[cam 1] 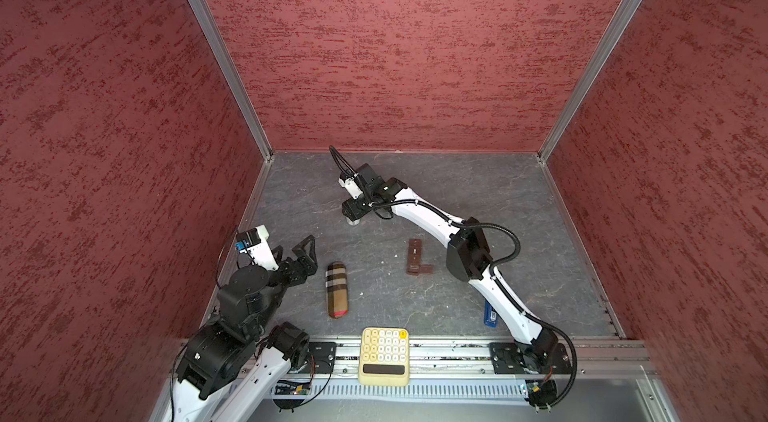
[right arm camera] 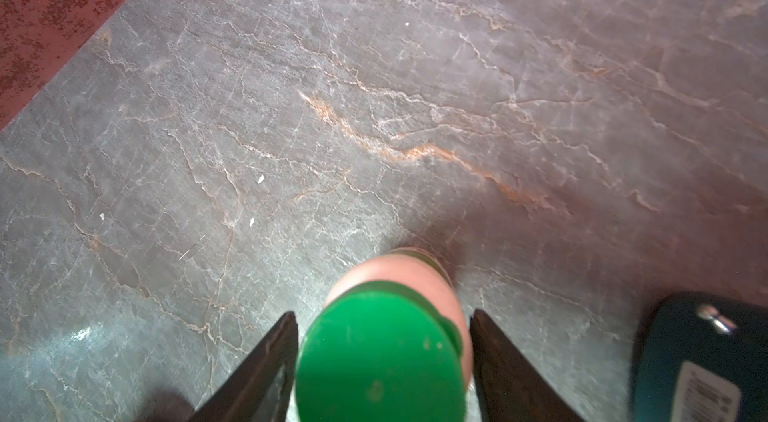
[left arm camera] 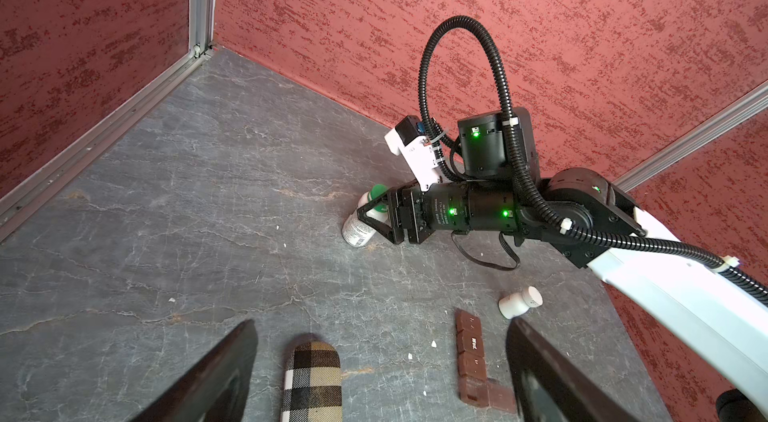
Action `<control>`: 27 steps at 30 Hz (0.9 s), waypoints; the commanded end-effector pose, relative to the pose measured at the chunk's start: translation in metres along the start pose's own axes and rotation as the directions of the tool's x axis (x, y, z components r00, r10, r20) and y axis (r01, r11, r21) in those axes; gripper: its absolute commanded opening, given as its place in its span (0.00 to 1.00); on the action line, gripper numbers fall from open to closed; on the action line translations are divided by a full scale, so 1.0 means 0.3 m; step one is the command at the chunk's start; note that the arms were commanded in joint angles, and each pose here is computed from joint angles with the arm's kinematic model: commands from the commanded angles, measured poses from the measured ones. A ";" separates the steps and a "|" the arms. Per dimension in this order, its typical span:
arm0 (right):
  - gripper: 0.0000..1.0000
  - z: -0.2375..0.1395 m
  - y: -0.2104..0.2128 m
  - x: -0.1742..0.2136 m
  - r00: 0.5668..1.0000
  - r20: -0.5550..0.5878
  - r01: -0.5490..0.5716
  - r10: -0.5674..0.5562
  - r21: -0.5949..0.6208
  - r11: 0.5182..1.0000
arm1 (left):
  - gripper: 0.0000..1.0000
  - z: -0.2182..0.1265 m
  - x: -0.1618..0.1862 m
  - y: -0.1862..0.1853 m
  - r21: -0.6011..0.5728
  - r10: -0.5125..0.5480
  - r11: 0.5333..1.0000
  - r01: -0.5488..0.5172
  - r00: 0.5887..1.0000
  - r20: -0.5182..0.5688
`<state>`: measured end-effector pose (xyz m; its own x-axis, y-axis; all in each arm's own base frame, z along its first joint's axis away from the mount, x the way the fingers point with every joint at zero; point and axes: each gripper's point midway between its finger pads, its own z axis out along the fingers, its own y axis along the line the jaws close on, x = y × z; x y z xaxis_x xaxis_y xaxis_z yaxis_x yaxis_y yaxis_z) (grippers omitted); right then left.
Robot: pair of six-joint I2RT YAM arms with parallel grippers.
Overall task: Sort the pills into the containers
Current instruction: 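Grasp the green-capped pill bottle with the right gripper while the left gripper withdraws, then lift the bottle with the right gripper while the left gripper reaches in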
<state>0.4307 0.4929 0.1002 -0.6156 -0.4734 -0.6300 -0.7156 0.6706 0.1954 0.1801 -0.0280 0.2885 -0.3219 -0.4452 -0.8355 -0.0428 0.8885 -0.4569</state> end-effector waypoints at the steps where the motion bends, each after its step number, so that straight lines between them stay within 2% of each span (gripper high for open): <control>1: 0.67 -0.003 0.004 -0.043 0.999 0.043 0.033 -0.033 0.007 0.999 | 0.94 0.008 0.003 0.004 -0.009 -0.007 1.000 0.007 1.000 -0.003; 5: 0.64 0.000 -0.003 -0.052 0.998 0.056 0.030 -0.031 0.018 0.999 | 0.94 0.007 0.003 0.004 -0.010 -0.006 1.000 0.006 1.000 -0.002; 13: 0.48 -0.035 -0.019 -0.062 0.998 0.055 0.022 -0.025 0.053 0.998 | 0.94 0.008 0.003 0.007 -0.015 -0.001 1.000 0.001 1.000 -0.003; 21: 0.42 -0.242 0.032 -0.156 0.991 0.110 -0.074 0.071 0.022 0.997 | 0.97 0.016 0.000 -0.017 0.010 0.013 1.000 -0.012 1.000 -0.012; 27: 0.41 -0.466 0.066 -0.175 0.973 0.139 -0.185 0.183 0.007 0.983 | 0.98 0.023 -0.023 -0.114 0.152 0.121 0.981 -0.123 0.992 0.024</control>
<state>0.4144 0.4668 0.1683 -0.6921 -0.3641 -0.6232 -0.6196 0.7426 0.2542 0.1858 -0.0413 0.2923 -0.3405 -0.3946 -0.8534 0.0267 0.9032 -0.4283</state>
